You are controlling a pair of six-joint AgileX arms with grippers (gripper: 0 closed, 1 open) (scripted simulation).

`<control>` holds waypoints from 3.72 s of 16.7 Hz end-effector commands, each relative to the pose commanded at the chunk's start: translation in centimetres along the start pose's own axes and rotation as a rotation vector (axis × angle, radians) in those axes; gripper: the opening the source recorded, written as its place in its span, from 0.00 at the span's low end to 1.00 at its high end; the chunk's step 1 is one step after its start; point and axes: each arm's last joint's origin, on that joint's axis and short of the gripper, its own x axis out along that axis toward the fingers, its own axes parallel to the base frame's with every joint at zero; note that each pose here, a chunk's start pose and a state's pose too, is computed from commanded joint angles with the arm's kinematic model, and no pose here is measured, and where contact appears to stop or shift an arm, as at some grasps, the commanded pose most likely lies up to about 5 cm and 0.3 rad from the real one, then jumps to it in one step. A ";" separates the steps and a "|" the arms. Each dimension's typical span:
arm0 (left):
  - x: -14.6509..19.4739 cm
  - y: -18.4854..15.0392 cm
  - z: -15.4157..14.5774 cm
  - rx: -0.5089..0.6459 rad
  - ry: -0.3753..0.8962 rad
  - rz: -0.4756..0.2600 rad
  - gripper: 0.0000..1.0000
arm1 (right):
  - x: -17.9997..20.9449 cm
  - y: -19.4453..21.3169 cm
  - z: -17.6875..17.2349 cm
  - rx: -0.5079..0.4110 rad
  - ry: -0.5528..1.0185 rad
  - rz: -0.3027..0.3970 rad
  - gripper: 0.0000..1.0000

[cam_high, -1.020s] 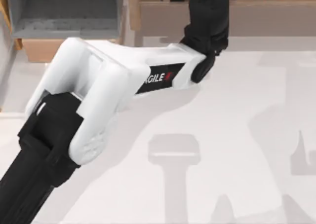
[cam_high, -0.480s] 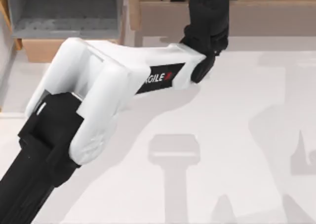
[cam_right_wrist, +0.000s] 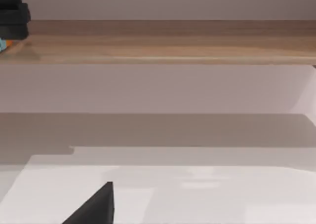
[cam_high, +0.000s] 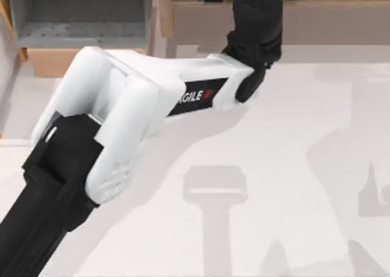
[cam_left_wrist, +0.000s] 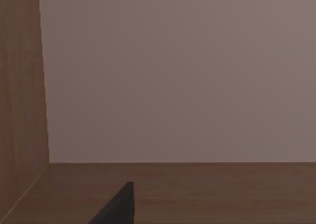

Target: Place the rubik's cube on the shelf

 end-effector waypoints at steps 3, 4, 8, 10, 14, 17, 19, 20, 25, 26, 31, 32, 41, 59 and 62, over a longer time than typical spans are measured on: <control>0.0 0.0 0.0 0.000 0.000 0.000 1.00 | 0.0 0.0 0.0 0.000 0.000 0.000 1.00; 0.0 0.0 0.0 0.000 0.000 0.000 1.00 | 0.0 0.0 0.0 0.000 0.000 0.000 1.00; -0.1 -0.2 0.0 -0.001 0.000 -0.003 1.00 | 0.0 0.0 0.0 0.000 0.000 0.000 1.00; -0.5 -0.3 1.0 0.004 -0.022 -0.026 1.00 | 0.0 0.0 0.0 0.000 0.000 0.000 1.00; -2.2 0.3 5.9 0.046 -0.154 -0.122 1.00 | 0.0 0.0 0.0 0.000 0.000 0.000 1.00; -3.1 3.7 10.2 0.136 -0.311 -0.167 1.00 | 0.0 0.0 0.0 0.000 0.000 0.000 1.00; -3.2 8.1 12.5 0.244 -0.423 -0.154 1.00 | 0.0 0.0 0.0 0.000 0.000 0.000 1.00; -3.1 10.9 13.2 0.319 -0.473 -0.132 1.00 | 0.0 0.0 0.0 0.000 0.000 0.000 1.00; -4.0 28.4 12.9 0.840 -0.551 0.057 1.00 | 0.0 0.0 0.0 0.000 0.000 0.000 1.00; -4.8 32.1 12.2 0.959 -0.522 0.095 1.00 | 0.0 0.0 0.0 0.000 0.000 0.000 1.00; -12.7 47.5 7.9 1.447 -0.234 0.183 1.00 | 0.0 0.0 0.0 0.000 0.000 0.000 1.00; -14.6 49.5 6.9 1.509 -0.166 0.175 1.00 | 0.0 0.0 0.0 0.000 0.000 0.000 1.00; -24.2 53.4 -1.3 1.572 0.151 -0.138 1.00 | 0.0 0.0 0.0 0.000 0.000 0.000 1.00; -21.7 53.3 -2.1 1.565 0.152 -0.153 0.85 | 0.0 0.0 0.0 0.000 0.000 0.000 1.00; -21.7 53.3 -2.1 1.565 0.152 -0.153 0.62 | 0.0 0.0 0.0 0.000 0.000 0.000 1.00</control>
